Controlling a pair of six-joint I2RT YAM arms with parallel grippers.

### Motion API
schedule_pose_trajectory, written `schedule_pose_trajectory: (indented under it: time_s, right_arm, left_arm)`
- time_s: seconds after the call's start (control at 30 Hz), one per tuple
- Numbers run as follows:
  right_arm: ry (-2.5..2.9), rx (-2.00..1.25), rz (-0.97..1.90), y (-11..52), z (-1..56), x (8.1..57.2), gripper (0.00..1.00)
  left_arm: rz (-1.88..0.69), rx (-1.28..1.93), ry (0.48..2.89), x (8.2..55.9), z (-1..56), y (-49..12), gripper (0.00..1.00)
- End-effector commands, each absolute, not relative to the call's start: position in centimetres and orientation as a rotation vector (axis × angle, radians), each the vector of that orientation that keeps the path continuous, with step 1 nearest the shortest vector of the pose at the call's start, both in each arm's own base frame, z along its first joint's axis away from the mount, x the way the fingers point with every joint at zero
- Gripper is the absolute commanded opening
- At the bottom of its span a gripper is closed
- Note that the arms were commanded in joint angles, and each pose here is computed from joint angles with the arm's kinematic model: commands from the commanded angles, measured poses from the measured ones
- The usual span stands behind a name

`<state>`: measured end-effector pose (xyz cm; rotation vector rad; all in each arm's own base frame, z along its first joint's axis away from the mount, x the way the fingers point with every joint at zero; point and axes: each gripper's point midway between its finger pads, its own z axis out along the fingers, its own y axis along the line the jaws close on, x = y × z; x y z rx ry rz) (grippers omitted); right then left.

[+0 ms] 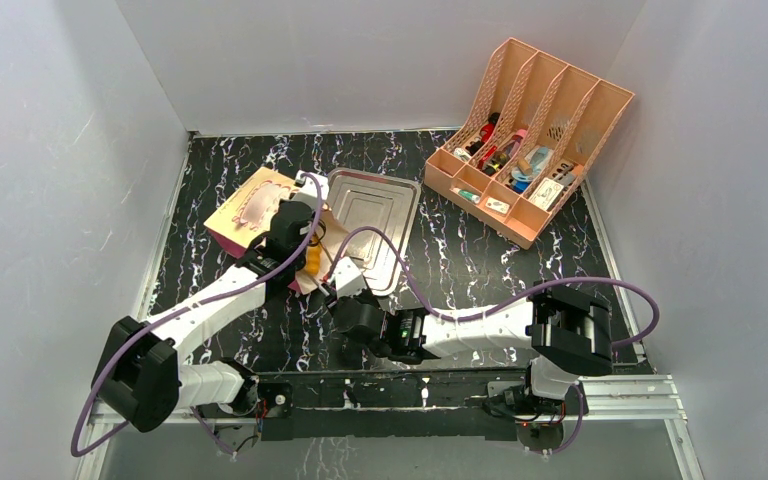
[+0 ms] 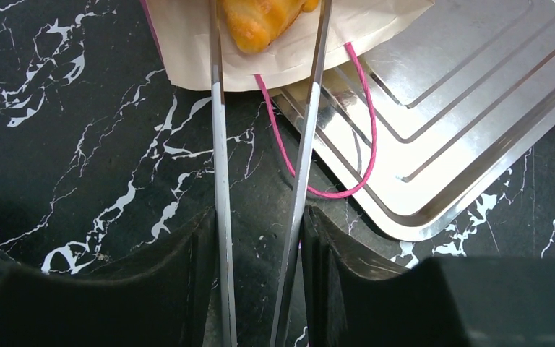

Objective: Take the fake bread out of the paper bag

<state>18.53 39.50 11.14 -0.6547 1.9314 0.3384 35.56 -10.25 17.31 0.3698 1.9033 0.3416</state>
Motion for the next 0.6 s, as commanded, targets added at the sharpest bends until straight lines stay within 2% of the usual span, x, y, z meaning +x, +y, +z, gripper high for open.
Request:
schedule_pose_trajectory:
  time_s: [0.0, 0.1, 0.23, 0.33, 0.47, 0.53, 0.57]
  right_arm:
    - [1.901, -0.619, 0.415, 41.53, 13.64, 18.58, 0.39]
    - [1.912, -0.641, 0.413, 42.08, 13.32, 18.45, 0.51]
    - [1.914, -0.65, 0.411, 42.41, 13.37, 18.48, 0.54]
    - [1.911, -0.644, 0.405, 42.32, 13.52, 18.55, 0.51]
    - [1.901, -0.623, 0.397, 41.89, 13.88, 18.76, 0.33]
    - [1.902, -0.622, 0.396, 41.81, 13.73, 18.79, 0.35]
    - [1.904, -0.625, 0.392, 41.81, 13.5, 18.75, 0.4]
  left_arm:
    - [0.332, 0.311, 1.866, 35.45, 19.42, -9.71, 0.0]
    - [0.334, 0.312, 1.867, 35.4, 19.42, -9.68, 0.0]
    - [0.333, 0.311, 1.868, 35.37, 19.39, -9.65, 0.0]
    - [0.333, 0.312, 1.869, 35.37, 19.39, -9.66, 0.0]
    - [0.333, 0.312, 1.867, 35.39, 19.46, -9.67, 0.0]
    - [0.334, 0.313, 1.868, 35.44, 19.43, -9.7, 0.0]
    - [0.335, 0.312, 1.869, 35.45, 19.4, -9.67, 0.0]
